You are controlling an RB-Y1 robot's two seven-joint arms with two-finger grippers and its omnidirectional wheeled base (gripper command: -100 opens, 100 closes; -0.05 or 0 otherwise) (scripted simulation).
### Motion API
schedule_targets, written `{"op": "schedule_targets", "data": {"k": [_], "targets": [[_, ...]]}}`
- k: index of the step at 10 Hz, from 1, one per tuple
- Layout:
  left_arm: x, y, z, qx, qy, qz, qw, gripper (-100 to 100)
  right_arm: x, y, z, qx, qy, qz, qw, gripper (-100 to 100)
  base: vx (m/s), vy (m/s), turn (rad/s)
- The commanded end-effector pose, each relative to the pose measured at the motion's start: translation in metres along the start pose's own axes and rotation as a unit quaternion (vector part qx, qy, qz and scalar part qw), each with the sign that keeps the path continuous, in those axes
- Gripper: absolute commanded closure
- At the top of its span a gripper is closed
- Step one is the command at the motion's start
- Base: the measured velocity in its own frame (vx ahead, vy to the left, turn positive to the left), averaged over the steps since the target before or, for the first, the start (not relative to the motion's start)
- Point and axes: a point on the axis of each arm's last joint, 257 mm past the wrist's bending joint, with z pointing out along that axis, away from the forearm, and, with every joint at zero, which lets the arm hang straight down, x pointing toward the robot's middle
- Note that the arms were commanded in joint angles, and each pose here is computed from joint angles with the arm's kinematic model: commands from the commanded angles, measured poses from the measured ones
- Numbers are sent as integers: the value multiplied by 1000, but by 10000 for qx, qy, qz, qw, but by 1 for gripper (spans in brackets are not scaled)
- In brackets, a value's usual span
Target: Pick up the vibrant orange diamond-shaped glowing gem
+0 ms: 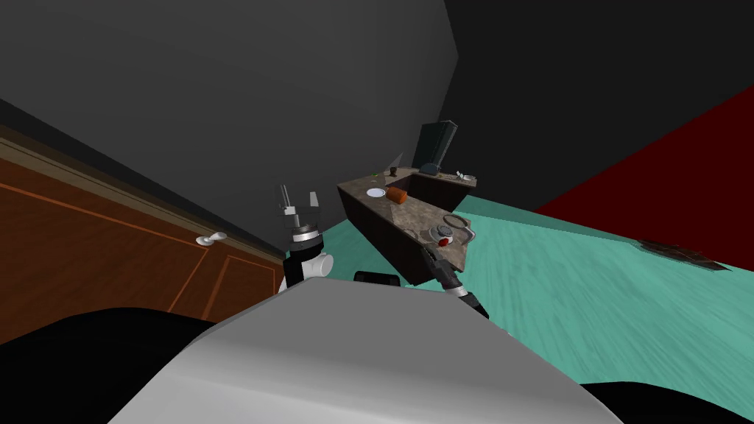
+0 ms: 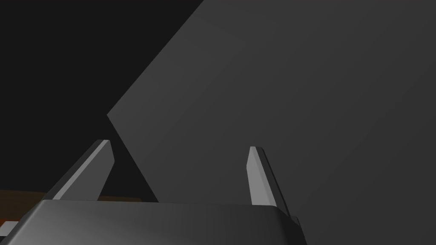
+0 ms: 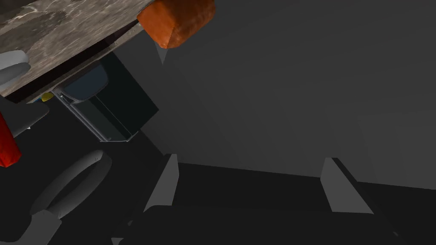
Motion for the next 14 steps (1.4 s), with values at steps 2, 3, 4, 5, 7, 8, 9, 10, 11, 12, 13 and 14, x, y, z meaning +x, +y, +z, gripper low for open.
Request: {"op": "schedule_targets", "data": {"k": [2,3,4,5,7,8,9,10,11,12,13,14], "targets": [[0,0,0,0,0,0,10000,0,19,-14,-20,201,423,-385,9982,-100,71,121,82],[0,0,0,0,0,0,10000,0,35,-29,-37,395,764,-650,9942,-100,85,155,133],[0,0,0,0,0,-1,10000,0,50,-44,-55,569,1095,-928,9880,-100,168,204,189],[0,0,0,0,0,-1,10000,0,55,-44,-58,564,1197,-1040,9857,-100,136,148,45],[0,0,0,0,0,0,10000,0,71,-60,-81,738,1605,-1375,9746,-100,75,120,93],[0,0,0,0,0,0,10000,0,84,-76,-105,923,1974,-1642,9621,-100,63,123,134],[0,0,0,0,0,0,10000,0,86,-76,-106,902,2024,-1715,9599,-100,61,95,59],[0,0,0,0,0,0,10000,0,98,-92,-133,1066,2415,-2012,9433,-100,85,89,161],[0,0,0,0,0,0,10000,0,99,-92,-134,1053,2450,-2056,9416,-100,77,69,57],[0,0,0,0,0,0,10000,0,109,-108,-163,1209,2845,-2348,9216,-100,103,93,131],[0,0,0,0,0,0,10000,0,110,-108,-164,1189,2880,-2399,9195,-100,80,77,63],[0,0,0,0,0,0,10000,0,118,-124,-195,1319,3287,-2707,8952,-100,67,97,151]]}}
